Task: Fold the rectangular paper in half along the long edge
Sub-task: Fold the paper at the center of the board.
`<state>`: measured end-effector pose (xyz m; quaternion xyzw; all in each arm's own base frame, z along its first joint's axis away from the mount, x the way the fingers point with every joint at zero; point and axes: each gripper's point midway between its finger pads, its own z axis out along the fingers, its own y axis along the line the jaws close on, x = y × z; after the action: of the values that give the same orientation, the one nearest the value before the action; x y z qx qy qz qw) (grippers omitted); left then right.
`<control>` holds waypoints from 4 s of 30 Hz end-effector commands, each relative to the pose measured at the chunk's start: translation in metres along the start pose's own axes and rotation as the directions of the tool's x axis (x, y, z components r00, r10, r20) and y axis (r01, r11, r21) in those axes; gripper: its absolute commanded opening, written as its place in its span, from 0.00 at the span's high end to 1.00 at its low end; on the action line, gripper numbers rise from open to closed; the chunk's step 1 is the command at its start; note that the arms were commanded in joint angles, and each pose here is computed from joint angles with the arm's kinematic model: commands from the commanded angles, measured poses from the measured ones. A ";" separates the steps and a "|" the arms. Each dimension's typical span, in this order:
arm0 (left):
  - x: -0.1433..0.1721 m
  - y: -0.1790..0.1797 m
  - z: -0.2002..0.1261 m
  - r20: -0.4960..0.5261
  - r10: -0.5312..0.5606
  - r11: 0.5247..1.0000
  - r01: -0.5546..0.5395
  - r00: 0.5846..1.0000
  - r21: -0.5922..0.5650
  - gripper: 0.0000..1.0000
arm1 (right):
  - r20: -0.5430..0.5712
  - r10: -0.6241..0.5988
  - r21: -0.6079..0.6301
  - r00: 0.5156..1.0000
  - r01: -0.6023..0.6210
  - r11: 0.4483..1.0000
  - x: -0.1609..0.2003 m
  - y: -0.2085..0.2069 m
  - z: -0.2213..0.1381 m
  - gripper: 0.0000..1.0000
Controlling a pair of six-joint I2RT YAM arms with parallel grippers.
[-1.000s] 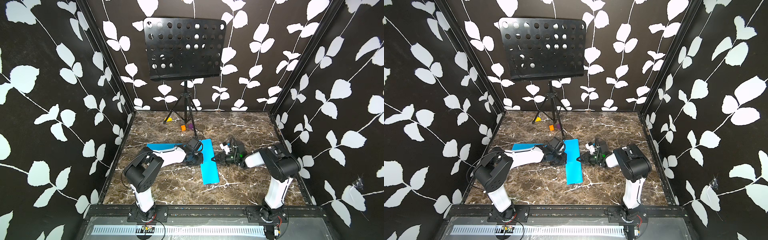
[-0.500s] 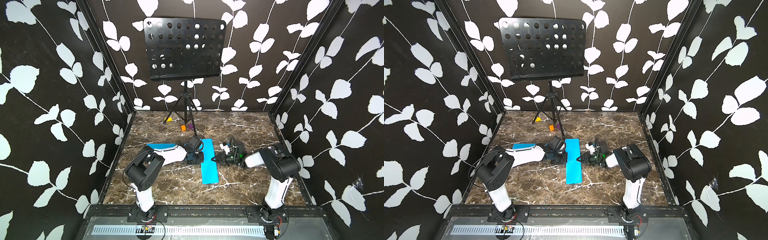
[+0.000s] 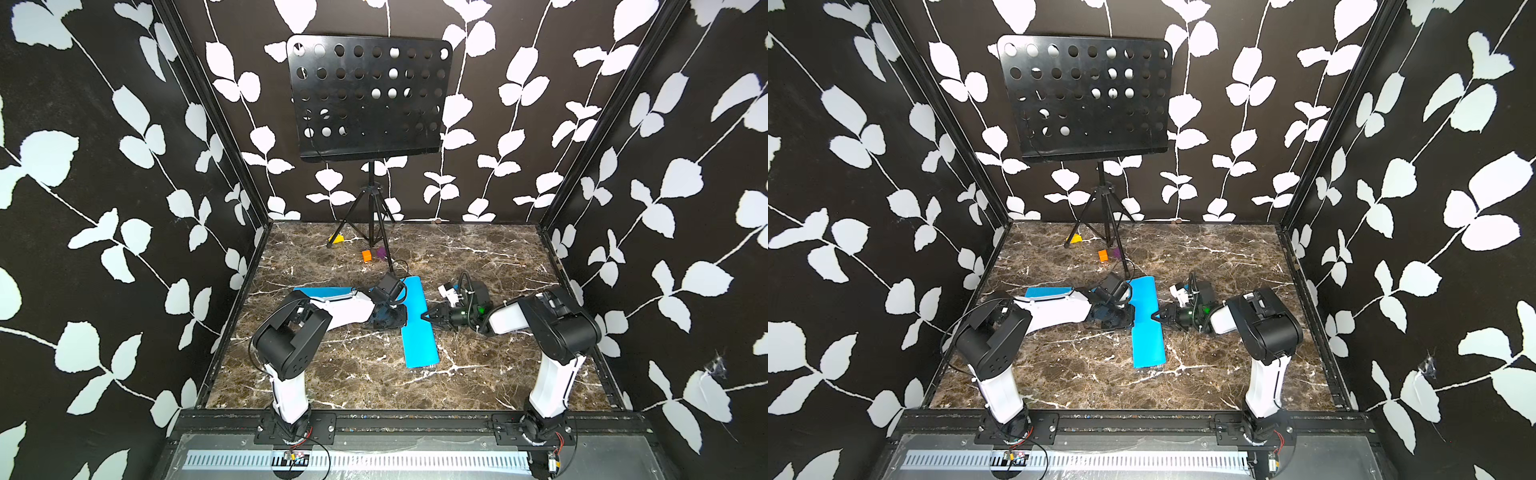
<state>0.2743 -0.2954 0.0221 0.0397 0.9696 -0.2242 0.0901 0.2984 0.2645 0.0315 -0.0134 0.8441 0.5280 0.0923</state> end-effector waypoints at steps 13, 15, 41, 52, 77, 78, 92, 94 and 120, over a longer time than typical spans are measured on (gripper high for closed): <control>-0.003 0.000 0.002 -0.008 0.002 1.000 -0.002 1.000 0.004 1.00 | -0.003 0.019 0.056 1.000 -0.018 0.998 0.007 -0.011 -0.002 0.50; -0.002 0.001 0.003 -0.010 0.000 1.000 0.000 1.000 0.002 1.00 | 0.003 0.012 0.083 1.000 -0.012 0.996 0.006 -0.014 -0.005 0.48; 0.000 0.002 0.004 -0.013 -0.006 1.000 0.006 1.000 0.001 0.89 | 0.004 0.037 0.134 0.999 -0.037 0.990 0.007 -0.025 -0.007 0.82; 0.000 0.008 -0.014 0.018 -0.006 1.000 0.007 1.000 -0.023 0.60 | 0.005 0.052 0.132 0.999 -0.052 0.990 0.008 -0.030 -0.005 0.83; -0.016 -0.040 0.001 0.004 0.030 0.985 -0.030 1.000 0.168 1.00 | 0.001 0.051 0.123 0.999 -0.051 0.991 0.007 -0.028 -0.004 0.83; -0.014 -0.037 0.005 -0.006 0.027 0.987 -0.026 1.000 0.159 1.00 | 0.000 0.050 0.121 0.999 -0.050 0.991 0.007 -0.027 -0.004 0.83; 0.021 0.011 0.027 -0.106 -0.004 1.000 0.005 0.994 0.010 1.00 | 0.010 0.029 0.138 1.000 -0.030 0.990 0.001 -0.022 -0.009 0.66; 0.022 0.013 0.028 -0.109 -0.001 1.000 0.001 0.994 -0.001 1.00 | 0.010 0.028 0.144 1.000 -0.029 0.989 0.001 -0.023 -0.010 0.65; 0.032 0.025 0.038 -0.139 -0.006 1.000 0.002 0.990 -0.026 1.00 | 0.010 -0.027 0.143 1.000 0.025 0.989 -0.036 -0.017 -0.007 0.77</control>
<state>0.2834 -0.3229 0.0189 0.0616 0.9528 -0.2848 0.0852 0.3301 0.2510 0.0320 -0.0125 0.8733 0.4749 0.1083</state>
